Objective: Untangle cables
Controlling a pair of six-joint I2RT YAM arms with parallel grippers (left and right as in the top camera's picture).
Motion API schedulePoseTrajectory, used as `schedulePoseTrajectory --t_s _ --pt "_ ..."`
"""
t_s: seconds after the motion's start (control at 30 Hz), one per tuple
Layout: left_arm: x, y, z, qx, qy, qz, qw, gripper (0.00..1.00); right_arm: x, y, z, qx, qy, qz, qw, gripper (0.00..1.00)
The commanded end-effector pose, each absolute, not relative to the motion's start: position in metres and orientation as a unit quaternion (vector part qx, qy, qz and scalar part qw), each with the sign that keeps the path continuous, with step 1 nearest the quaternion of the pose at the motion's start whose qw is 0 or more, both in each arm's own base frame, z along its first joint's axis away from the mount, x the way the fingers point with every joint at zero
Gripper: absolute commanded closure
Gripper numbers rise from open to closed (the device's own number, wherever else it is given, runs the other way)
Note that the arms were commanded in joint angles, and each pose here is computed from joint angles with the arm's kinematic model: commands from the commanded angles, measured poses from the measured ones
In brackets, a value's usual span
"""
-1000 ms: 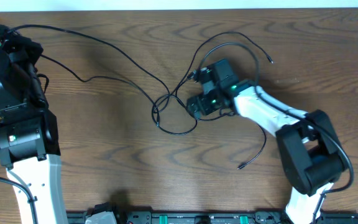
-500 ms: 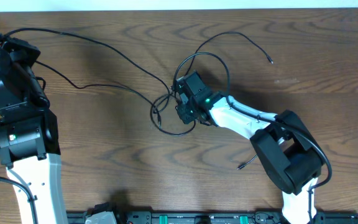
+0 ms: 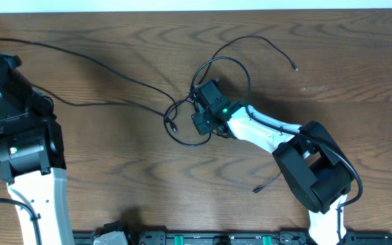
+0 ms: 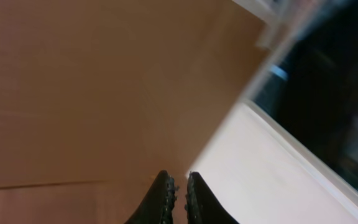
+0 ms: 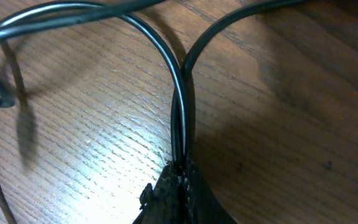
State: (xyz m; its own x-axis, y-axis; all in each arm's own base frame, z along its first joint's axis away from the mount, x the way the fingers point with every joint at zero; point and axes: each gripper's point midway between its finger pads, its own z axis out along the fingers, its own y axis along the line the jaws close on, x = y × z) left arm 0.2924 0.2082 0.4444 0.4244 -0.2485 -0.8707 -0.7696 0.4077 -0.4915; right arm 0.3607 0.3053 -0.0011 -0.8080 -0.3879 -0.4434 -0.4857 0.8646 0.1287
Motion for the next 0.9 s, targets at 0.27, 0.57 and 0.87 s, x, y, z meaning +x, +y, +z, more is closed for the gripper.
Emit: schedulePoseTrajectory --t_s 0.27,0.57,0.87 --pt "0.246 0.225 0.452 -0.566 0.428 0.296 0.639 0.92 0.357 0.24 -0.03 -0.124 0.98 0.063 0.143 0.99" --pt "0.253 0.227 0.434 -0.561 0.459 0.319 0.61 0.92 0.378 0.167 0.04 -0.038 0.983 0.025 0.178 0.99" --pt "0.296 0.214 0.388 -0.502 0.593 0.269 0.57 0.92 0.396 0.188 0.131 -0.041 0.947 0.163 0.273 0.99"
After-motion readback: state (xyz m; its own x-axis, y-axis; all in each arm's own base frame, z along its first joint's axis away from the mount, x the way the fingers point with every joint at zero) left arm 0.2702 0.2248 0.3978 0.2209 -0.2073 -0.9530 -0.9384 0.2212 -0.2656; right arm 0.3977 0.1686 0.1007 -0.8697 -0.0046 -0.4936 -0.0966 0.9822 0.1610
